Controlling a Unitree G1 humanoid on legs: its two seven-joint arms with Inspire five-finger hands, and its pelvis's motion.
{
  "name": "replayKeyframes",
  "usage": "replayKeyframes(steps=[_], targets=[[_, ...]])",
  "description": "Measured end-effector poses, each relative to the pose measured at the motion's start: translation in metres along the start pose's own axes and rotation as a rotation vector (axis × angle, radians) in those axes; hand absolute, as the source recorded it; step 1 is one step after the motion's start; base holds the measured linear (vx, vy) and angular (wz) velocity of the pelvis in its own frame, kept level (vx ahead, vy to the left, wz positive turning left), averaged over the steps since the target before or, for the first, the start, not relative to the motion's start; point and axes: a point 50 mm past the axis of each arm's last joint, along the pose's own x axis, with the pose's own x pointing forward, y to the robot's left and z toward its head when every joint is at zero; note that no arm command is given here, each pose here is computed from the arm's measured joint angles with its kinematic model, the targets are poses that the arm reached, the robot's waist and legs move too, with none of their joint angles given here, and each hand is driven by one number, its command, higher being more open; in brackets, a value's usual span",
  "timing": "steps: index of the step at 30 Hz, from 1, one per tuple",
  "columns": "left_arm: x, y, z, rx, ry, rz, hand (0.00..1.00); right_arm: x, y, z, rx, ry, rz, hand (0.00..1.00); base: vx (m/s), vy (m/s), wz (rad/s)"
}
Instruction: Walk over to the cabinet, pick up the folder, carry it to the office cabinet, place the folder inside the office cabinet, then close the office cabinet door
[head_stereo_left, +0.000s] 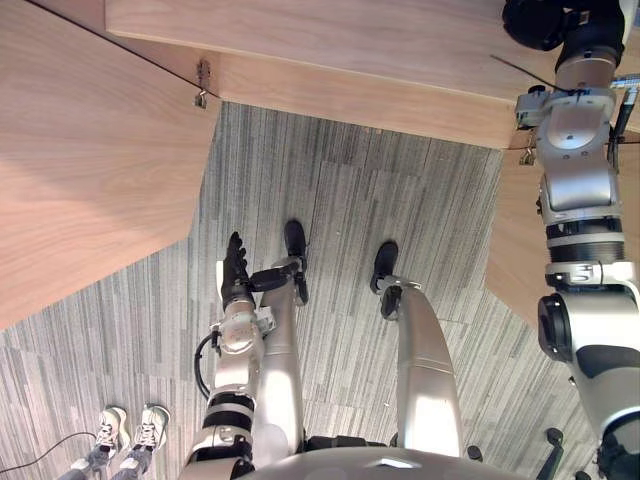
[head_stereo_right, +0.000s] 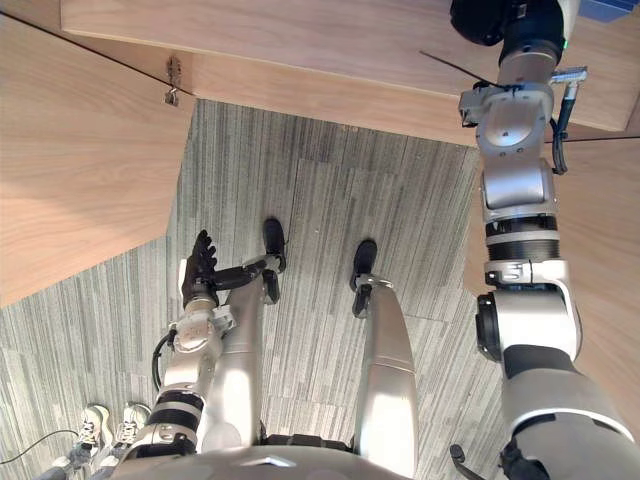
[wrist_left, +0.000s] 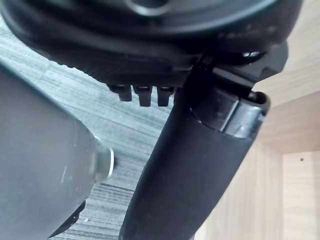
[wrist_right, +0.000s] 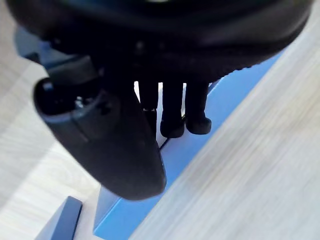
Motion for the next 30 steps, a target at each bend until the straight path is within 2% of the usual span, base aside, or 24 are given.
replayKeyframes(steps=[4,13,16,19,20,24,25,30], targets=[[0.0,0.001,-0.002,0.001,0.011,0.015,1.0,0.013,-0.013,0.004,0.066,0.044,-0.095,0.0,0.0,0.011,-0.03],[0.004,0.002,-0.008,0.002,0.046,0.029,1.0,0.01,-0.017,0.002,0.073,0.045,-0.122,0.0,0.0,0.006,-0.04],[0.004,-0.001,-0.009,-0.001,0.062,0.021,1.0,-0.016,-0.009,-0.002,0.102,0.01,-0.107,0.0,0.02,-0.004,-0.05],[0.002,-0.004,-0.012,0.0,0.076,0.009,1.0,-0.066,0.006,-0.018,0.162,0.027,-0.068,0.0,0.04,-0.002,-0.07],[0.002,-0.005,-0.012,0.003,0.076,0.004,1.0,-0.074,0.008,-0.021,0.172,0.034,-0.064,1.0,0.03,0.006,-0.06],[-0.001,-0.004,-0.019,0.031,0.099,-0.016,1.0,-0.13,0.02,-0.044,0.226,0.121,-0.021,1.0,0.0,0.022,-0.1],[-0.006,0.0,-0.027,0.052,0.122,-0.013,1.0,-0.155,0.028,-0.053,0.241,0.181,0.024,1.0,0.03,0.031,-0.14],[-0.026,0.013,-0.062,0.124,0.25,-0.022,1.0,-0.232,0.043,-0.077,0.243,0.367,0.212,1.0,0.1,0.019,-0.14]])
